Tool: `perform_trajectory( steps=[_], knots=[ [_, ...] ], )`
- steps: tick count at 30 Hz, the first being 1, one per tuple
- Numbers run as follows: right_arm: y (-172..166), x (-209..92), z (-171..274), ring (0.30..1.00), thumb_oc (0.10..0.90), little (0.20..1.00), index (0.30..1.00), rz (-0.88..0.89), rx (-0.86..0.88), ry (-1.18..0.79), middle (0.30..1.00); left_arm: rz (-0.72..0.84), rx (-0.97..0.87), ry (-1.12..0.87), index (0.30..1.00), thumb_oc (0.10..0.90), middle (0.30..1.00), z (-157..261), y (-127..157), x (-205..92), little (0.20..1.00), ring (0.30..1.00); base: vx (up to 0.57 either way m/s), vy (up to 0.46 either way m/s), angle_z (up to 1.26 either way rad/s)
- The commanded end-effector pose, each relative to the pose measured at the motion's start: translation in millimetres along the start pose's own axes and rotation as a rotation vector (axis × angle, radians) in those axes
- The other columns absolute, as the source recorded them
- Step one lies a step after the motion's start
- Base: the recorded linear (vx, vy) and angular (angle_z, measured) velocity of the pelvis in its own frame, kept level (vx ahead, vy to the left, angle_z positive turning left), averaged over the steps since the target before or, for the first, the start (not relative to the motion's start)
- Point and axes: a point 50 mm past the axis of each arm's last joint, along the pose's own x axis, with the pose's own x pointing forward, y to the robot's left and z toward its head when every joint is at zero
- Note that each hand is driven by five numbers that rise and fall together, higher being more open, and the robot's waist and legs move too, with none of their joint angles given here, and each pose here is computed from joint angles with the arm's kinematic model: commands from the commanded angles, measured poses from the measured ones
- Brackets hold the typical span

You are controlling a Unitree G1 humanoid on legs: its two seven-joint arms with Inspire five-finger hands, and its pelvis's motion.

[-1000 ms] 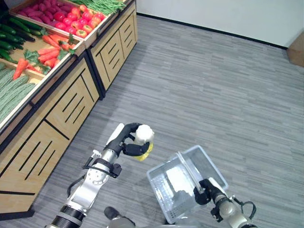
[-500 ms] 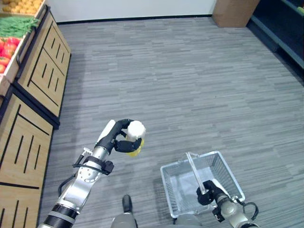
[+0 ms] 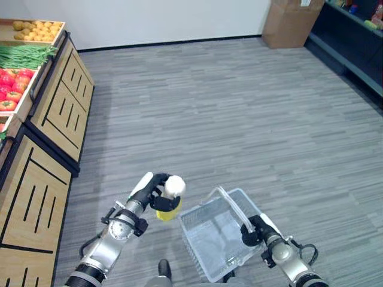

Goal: Get the vegetables into the basket

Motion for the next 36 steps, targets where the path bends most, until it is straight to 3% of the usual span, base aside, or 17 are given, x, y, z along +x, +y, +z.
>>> perform_trajectory(
  steps=[1,10,19,28,36],
  knots=[
    [-52,12,60,0.300,0.400,0.300,0.300,-0.165,-0.045,-0.212,0.300,0.097,0.145,-0.206,0.300,0.400,0.300,49,24,23,0.300,0.300,0.04,0.002,-0.05],
    [-64,1,117,0.300,0.400,0.300,0.300,-0.199,-0.122,-0.435,0.300,0.068,0.342,-0.213,0.300,0.400,0.300,57,18,36,0.300,0.300,0.02,-0.020,-0.10],
    [-57,-7,158,0.300,0.400,0.300,0.300,-0.175,-0.288,-0.583,0.300,-0.059,0.476,-0.274,0.300,0.400,0.300,76,-19,54,0.300,0.300,-0.01,-0.015,-0.06],
    [-45,-39,209,0.300,0.400,0.300,0.300,-0.135,-0.285,-0.850,0.300,-0.150,0.588,-0.293,0.300,0.400,0.300,90,-56,71,0.300,0.300,-0.05,-0.005,-0.04],
    [-40,-76,234,0.300,0.400,0.300,0.300,-0.080,-0.199,-1.073,0.300,-0.224,0.660,-0.192,0.300,0.400,0.300,73,-85,80,0.300,0.300,-0.04,-0.040,-0.13]
  ],
)
